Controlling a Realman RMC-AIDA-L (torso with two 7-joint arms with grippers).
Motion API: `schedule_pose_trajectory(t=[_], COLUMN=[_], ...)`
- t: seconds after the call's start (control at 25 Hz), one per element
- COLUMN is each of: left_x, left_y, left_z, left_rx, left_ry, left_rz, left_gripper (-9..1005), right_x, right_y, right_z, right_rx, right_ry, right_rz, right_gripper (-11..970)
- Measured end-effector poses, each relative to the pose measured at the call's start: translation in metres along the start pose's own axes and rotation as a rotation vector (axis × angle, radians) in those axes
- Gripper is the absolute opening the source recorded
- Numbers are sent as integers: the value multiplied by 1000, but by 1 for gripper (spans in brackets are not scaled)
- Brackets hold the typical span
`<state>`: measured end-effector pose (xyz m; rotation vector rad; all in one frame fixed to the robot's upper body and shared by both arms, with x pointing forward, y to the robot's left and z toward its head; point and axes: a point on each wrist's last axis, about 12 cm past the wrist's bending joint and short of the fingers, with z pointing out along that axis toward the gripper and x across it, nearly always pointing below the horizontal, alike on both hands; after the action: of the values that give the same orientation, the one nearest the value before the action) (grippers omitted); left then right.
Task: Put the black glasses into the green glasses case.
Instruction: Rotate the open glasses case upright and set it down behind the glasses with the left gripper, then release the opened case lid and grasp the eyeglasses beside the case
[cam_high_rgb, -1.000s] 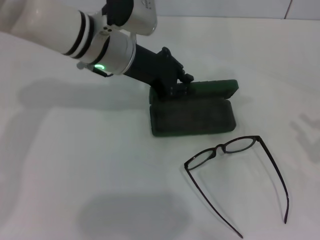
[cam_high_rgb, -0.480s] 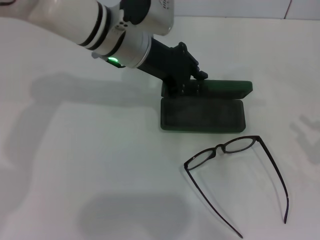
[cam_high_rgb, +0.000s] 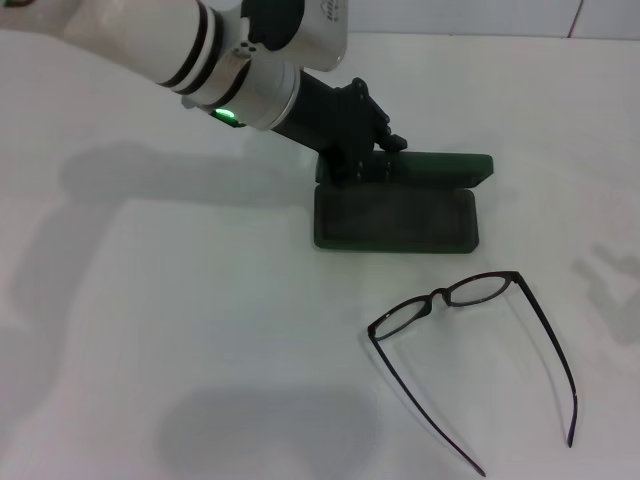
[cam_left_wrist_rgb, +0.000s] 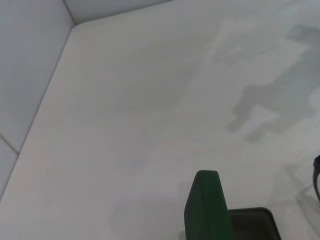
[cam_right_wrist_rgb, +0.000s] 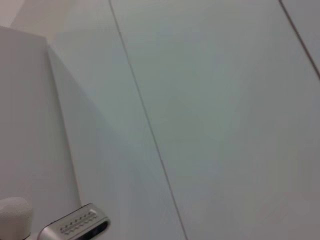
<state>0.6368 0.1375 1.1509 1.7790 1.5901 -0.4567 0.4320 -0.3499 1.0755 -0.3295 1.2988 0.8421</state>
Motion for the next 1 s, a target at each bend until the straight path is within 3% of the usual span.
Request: schedule_pose_trajectory(t=[0.64,0.68,0.76,1.0], left_x=[9,9,6,3], left_y=[-3,-3,-1,4], left_z=[1,-1,-7,-45], left_rx=[-46,-45,-45,-138], left_ry=[-13,-22,-57,-307], left_rz=[-22,-29,-46,-185], left_gripper=[254,312,427,426], right_x=[1,1,1,1], right_y=[3,3,1,-6], right_z=[1,1,2,16], right_rx=[-22,-22,-22,-86], right_ry=[5,5,18,139], right_rz=[10,9,6,-16], right_gripper=[281,281,281,282])
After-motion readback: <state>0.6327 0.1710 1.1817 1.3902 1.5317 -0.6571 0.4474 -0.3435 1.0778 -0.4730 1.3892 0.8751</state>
